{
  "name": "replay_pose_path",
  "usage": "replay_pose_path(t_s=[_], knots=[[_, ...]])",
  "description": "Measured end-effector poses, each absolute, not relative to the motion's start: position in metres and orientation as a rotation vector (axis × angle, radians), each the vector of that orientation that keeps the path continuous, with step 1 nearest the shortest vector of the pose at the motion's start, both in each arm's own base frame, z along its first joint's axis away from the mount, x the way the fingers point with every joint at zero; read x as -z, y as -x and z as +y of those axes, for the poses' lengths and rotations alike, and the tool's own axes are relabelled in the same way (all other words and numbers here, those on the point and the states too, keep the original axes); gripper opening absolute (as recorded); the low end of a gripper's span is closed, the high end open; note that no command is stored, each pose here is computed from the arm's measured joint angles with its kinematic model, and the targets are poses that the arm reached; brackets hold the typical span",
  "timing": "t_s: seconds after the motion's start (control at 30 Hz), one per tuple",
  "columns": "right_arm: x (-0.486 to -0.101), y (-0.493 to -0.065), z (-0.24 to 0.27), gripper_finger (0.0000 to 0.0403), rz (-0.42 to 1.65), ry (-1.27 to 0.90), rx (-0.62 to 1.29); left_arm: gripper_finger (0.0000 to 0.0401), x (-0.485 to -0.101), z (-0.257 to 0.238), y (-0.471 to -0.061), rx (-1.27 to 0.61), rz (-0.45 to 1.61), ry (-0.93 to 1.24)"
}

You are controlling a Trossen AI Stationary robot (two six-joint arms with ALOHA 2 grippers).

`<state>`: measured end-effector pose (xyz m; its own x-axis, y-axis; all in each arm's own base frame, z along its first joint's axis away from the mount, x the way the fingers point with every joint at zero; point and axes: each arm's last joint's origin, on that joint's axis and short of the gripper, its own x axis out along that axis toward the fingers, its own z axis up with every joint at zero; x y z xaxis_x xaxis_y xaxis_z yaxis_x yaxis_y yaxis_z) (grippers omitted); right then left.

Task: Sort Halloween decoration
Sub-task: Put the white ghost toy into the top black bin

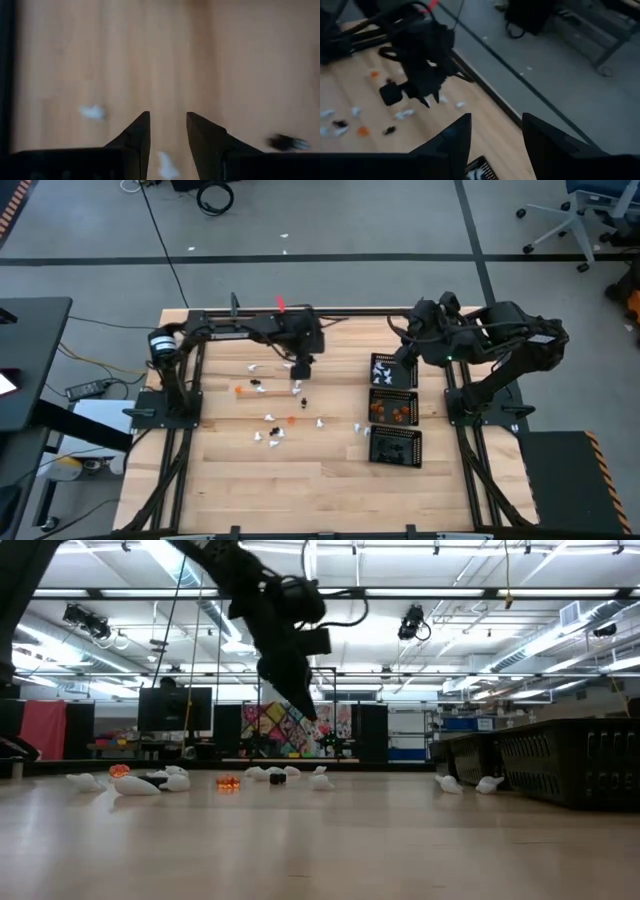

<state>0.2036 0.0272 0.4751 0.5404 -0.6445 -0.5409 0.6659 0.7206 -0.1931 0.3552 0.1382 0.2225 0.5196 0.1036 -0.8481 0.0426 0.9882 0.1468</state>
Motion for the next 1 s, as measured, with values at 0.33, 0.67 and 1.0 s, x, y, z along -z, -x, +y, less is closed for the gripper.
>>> replay_pose_path(t_s=[0.33, 0.67, 1.0], knots=[[-0.474, -0.211, 0.009, 0.0179, 0.622, -0.091, 0.824, 0.0150, -0.182, 0.163, -0.326, -0.178, 1.058, -0.111], [-0.460, -0.226, 0.003, 0.0179, 0.644, -0.140, 0.799, 0.0231, -0.164, 0.164, -0.324, -0.184, 0.986, -0.194], [-0.457, -0.233, 0.002, 0.0179, 0.636, -0.160, 0.764, 0.0228, -0.134, 0.168, -0.328, -0.205, 1.052, -0.161]])
